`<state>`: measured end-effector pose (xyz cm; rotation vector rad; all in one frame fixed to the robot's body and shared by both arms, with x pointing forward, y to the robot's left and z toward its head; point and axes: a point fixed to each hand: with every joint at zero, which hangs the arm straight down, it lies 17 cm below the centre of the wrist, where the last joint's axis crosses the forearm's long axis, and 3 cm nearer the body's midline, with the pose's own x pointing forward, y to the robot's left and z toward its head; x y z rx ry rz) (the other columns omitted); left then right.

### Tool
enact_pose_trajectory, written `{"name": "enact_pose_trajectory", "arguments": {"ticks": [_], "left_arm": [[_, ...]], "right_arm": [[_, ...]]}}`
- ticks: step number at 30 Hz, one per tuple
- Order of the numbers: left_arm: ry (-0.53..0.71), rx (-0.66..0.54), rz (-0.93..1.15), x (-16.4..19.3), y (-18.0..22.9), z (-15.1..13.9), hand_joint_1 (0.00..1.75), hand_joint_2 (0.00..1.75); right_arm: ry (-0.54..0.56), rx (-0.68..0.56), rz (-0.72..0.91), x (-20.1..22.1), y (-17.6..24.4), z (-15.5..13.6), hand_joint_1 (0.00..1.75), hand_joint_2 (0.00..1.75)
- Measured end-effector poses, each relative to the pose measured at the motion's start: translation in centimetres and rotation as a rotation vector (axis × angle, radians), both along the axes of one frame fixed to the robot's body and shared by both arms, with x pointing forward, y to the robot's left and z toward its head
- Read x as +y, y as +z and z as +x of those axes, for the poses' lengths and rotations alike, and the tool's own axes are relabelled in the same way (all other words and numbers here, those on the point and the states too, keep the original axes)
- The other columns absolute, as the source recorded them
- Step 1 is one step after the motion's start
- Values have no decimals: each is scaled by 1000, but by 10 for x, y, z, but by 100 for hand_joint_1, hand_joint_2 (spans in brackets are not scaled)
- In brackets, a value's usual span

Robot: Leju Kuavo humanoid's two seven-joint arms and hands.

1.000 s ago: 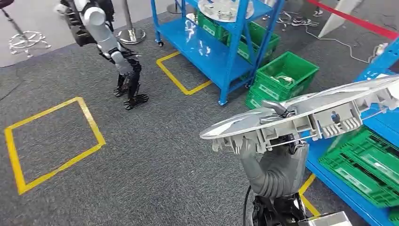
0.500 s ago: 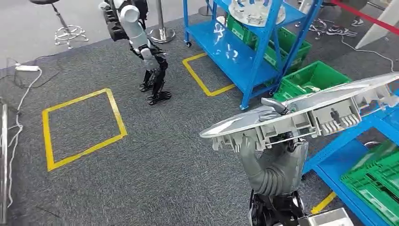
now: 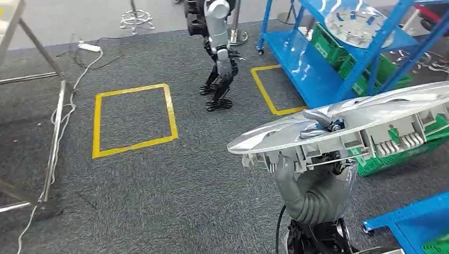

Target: Take the parts from the cabinet and place them on the table.

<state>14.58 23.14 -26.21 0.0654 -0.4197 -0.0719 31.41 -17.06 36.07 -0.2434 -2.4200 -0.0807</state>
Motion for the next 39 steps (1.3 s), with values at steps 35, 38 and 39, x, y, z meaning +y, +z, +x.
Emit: {"name": "enact_pose_trajectory", "arguments": {"ticks": [35,38,39], "left_arm": [[-10,-46,-26,-17,5,6,0,175],[-11,-46,-32,-22,5,6,0,175],[-11,-44,-33,-22,5,5,0,175]], "right_arm": [[5,-55,-1,1,23,-9,175,175],[6,-59,0,0,24,-10,175,175],[6,-61,0,0,25,-10,175,175]]}}
